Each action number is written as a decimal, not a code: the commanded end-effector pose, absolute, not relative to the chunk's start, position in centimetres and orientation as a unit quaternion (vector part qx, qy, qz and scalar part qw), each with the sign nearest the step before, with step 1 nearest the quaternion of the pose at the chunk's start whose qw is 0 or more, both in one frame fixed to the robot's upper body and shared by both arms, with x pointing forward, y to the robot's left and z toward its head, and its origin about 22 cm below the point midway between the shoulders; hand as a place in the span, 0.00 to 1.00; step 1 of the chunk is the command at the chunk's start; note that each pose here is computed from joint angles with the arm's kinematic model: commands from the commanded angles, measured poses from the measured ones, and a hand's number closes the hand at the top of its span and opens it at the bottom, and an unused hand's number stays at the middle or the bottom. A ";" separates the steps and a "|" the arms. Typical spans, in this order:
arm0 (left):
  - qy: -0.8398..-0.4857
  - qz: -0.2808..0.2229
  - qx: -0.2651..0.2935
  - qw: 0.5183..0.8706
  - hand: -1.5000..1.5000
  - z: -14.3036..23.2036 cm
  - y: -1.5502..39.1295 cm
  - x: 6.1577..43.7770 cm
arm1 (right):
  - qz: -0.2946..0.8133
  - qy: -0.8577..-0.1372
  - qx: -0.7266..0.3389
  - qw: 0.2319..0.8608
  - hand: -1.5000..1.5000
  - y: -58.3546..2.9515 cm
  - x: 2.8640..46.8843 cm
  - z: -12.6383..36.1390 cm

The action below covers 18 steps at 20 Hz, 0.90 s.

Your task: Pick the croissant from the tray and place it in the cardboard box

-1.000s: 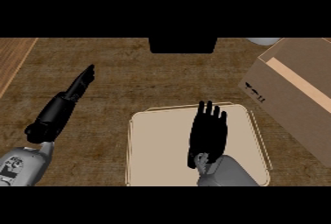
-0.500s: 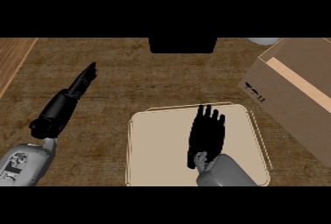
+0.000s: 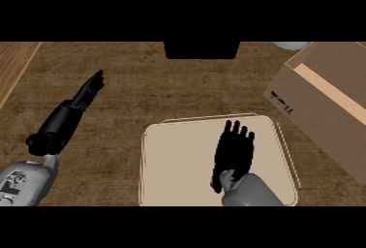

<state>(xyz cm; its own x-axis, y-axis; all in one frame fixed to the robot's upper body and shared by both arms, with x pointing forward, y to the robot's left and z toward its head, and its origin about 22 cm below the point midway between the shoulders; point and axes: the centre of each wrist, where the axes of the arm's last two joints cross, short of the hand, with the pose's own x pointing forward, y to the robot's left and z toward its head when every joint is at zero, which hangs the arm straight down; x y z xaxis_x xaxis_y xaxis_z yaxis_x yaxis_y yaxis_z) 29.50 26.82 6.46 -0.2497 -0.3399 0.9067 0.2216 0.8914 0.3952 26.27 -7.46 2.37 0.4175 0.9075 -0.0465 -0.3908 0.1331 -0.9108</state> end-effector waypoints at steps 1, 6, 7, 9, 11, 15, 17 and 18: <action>-0.754 -0.226 0.040 0.615 0.50 7.6 28.2 29.8 | 0.423 -0.207 -0.494 0.730 0.00 -7.0 26.2 1.8; -0.753 -0.225 0.047 0.617 0.50 7.6 27.2 29.1 | 0.475 -0.258 -0.502 0.675 1.00 -7.5 26.8 1.5; -0.761 -0.224 0.037 0.608 0.50 7.0 28.6 28.5 | 0.477 -0.264 -0.514 0.662 1.00 -6.0 27.0 1.3; -0.756 -0.232 0.044 0.611 0.50 5.8 26.9 29.5 | 0.481 -0.277 -0.525 0.645 1.00 -6.4 26.5 -0.3; -0.758 -0.230 0.044 0.609 0.50 6.0 27.9 29.3 | 0.479 -0.282 -0.539 0.633 1.00 -5.5 27.0 0.2; -0.760 -0.227 0.038 0.608 0.50 7.7 26.2 29.6 | 0.489 -0.307 -0.555 0.599 1.00 -7.2 27.2 0.4; -0.755 -0.231 0.039 0.612 0.50 7.1 26.9 28.3 | 0.507 -0.367 -0.520 0.581 1.00 -7.0 27.6 1.9; -0.758 -0.224 0.036 0.611 0.50 6.0 26.3 28.4 | 0.539 -0.400 -0.480 0.565 1.00 -7.3 28.0 3.0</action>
<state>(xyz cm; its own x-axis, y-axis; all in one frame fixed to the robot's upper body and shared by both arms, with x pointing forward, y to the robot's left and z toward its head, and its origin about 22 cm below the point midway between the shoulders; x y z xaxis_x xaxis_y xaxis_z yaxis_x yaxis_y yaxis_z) 28.87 26.49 6.67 -0.2513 -0.3374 0.9072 0.2197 0.8930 0.3929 27.15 -6.82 1.85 0.2274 0.9690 -0.0965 -0.2541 -0.0366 -0.9665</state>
